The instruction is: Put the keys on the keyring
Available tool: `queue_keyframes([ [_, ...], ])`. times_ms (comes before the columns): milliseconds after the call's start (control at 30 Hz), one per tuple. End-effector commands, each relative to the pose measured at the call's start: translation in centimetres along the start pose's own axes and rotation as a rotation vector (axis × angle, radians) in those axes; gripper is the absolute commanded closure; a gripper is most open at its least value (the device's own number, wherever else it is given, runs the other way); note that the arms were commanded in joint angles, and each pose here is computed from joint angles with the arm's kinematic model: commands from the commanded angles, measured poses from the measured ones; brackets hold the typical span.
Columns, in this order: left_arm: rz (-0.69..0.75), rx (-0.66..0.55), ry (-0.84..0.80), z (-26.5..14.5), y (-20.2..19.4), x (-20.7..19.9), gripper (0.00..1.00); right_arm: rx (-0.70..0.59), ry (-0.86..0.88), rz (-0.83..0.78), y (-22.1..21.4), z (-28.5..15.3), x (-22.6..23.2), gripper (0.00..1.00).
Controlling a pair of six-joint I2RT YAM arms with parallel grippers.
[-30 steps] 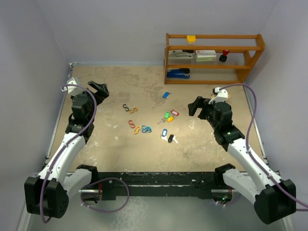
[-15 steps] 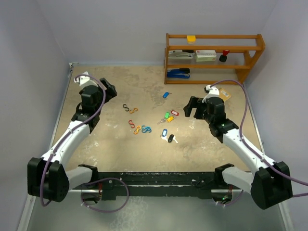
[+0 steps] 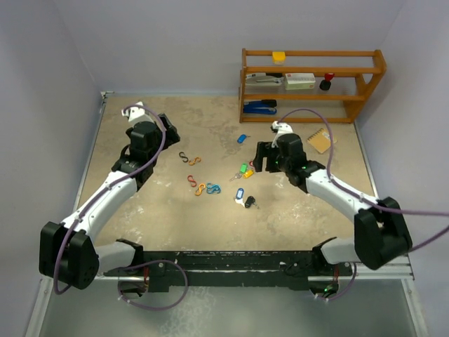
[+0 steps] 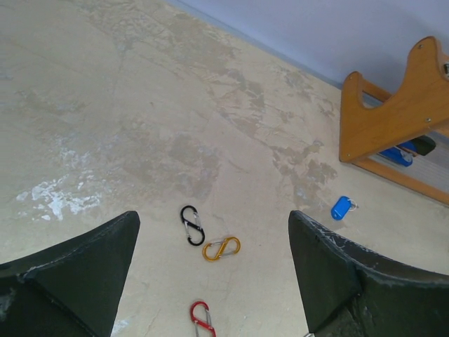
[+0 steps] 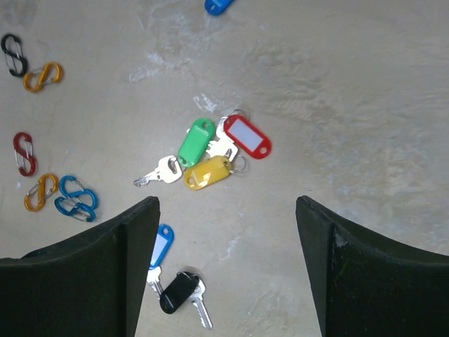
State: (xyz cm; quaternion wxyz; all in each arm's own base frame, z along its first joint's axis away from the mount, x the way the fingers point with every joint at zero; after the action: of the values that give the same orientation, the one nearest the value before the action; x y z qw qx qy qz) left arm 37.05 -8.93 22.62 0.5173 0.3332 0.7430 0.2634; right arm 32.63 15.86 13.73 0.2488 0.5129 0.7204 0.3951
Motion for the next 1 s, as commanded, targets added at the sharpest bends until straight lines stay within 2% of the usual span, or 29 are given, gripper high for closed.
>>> queue_keyframes([
  [0, 0.022, -0.068, 0.011, -0.2, 2.2, -0.9, 0.17, 0.046, 0.063, -0.102, 0.4, 1.8, 3.0, 0.23],
  [67, 0.021, -0.067, 0.016, 0.0, 2.1, -0.8, 0.17, 0.075, 0.058, -0.128, 0.4, 2.5, 4.0, 0.27],
  [267, 0.034, -0.054, 0.028, 1.0, 1.3, -0.5, 0.17, 0.097, 0.065, -0.160, -0.7, 3.4, 5.7, 0.30],
  [433, 0.035, 0.015, 0.070, 1.9, -1.4, 0.9, 0.21, 0.078, 0.047, -0.155, -0.1, 3.1, 5.7, 0.30],
  [567, -0.001, 0.018, 0.187, 2.4, -4.2, 4.4, 0.21, 0.057, 0.039, -0.147, 0.2, 2.8, 5.5, 0.30],
  [667, -0.002, -0.003, 0.274, 2.8, -4.8, 5.6, 0.18, 0.050, 0.047, -0.139, 0.2, 2.6, 5.7, 0.30],
  [967, -0.030, -0.080, 0.314, 4.3, -7.4, 3.4, 0.14, 0.018, 0.032, -0.133, 1.0, 1.3, 5.3, 0.29],
])
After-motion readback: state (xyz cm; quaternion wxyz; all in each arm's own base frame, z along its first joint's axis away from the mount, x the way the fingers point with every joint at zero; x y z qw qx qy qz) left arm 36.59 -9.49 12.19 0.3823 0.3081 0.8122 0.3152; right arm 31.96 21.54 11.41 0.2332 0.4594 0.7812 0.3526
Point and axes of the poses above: each gripper's point midway between its finger pads, its own z axis out along the fingers, its own x axis along the line the jaws close on, y = z × x, the point moved 2 cm from there along -z, back along the fingers, and after that the axes turned 14 degrees about -z, right-handed, at the moved point
